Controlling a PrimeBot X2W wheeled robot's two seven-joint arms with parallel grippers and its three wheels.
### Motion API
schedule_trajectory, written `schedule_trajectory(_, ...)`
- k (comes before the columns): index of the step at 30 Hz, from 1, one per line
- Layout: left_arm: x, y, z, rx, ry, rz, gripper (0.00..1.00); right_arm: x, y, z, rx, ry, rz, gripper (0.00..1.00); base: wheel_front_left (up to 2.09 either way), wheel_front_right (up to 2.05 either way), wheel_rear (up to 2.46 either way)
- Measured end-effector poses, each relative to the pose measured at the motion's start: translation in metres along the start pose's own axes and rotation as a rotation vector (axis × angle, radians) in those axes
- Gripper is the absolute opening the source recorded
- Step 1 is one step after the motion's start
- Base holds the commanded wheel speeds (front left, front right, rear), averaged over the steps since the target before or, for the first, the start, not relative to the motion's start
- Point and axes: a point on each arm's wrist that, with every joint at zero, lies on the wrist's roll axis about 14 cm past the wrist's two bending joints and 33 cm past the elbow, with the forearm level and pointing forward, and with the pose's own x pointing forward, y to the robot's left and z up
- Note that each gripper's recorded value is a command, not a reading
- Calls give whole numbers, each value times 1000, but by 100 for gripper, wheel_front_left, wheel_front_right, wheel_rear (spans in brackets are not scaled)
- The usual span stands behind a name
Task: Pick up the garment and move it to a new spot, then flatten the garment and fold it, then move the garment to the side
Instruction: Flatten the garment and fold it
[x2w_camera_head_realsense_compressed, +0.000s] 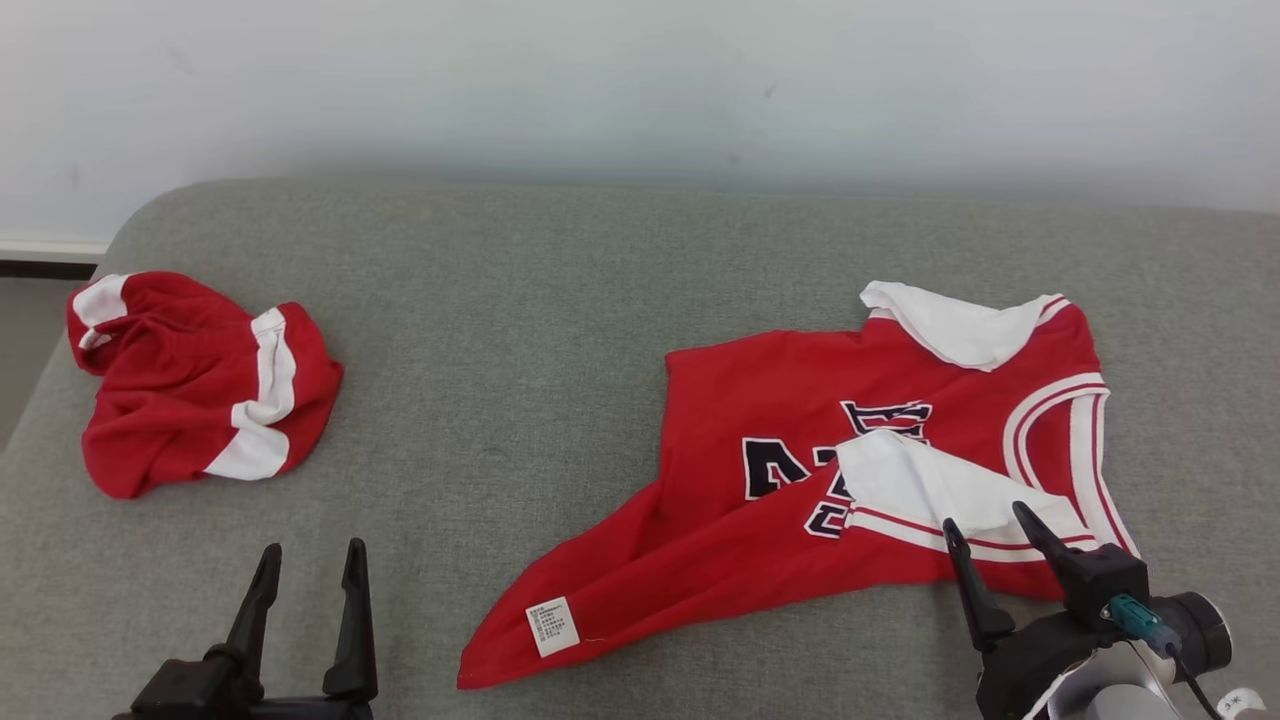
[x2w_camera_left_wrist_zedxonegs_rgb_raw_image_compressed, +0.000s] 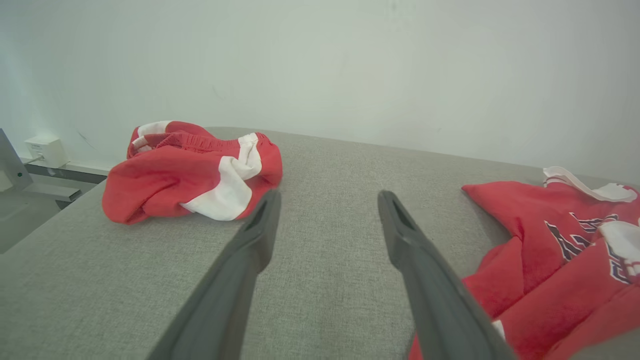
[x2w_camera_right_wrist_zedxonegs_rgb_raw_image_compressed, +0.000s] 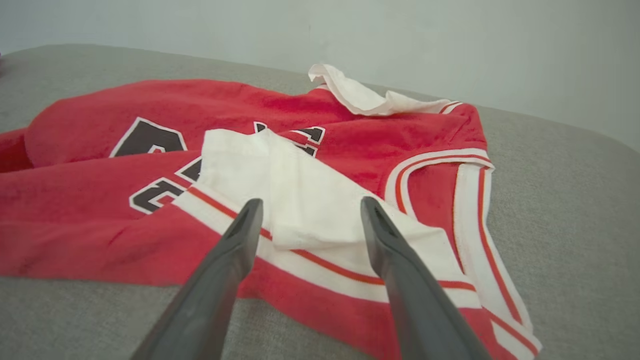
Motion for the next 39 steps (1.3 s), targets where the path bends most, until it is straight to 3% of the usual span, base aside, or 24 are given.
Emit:
schedule_trajectory(8, -1, 5, -3, -1, 9, 15, 100, 13, 4, -19, -65, 83, 39, 100, 0, 0, 0)
schedule_trajectory(9, -1, 5, -3, -1, 10, 16, 100, 13, 2, -22, -73, 97, 36, 47, 0, 0, 0)
schedule_trajectory(10, -1, 5, -3, -1, 12, 17, 100, 13, 1, -25, -79, 109, 34, 19, 0, 0, 0)
schedule_trajectory(11, -1, 5, -4, 0, 12, 18, 100, 13, 0, -27, -84, 117, 32, 0, 0, 0, 0)
schedule_trajectory(23, 0, -2, -5, -7, 15, -4, 100, 10, -9, 18, -76, -32, -14, 0, 0, 0, 0)
schedule_trajectory(32, 5, -24, -10, -35, 26, -62, 100, -48, -23, 27, -63, -121, -81, 0, 0, 0, 0)
schedule_trajectory(39, 14, -40, -15, -41, 38, -106, 100, -93, -31, 13, -3, -116, -146, 0, 0, 0, 0)
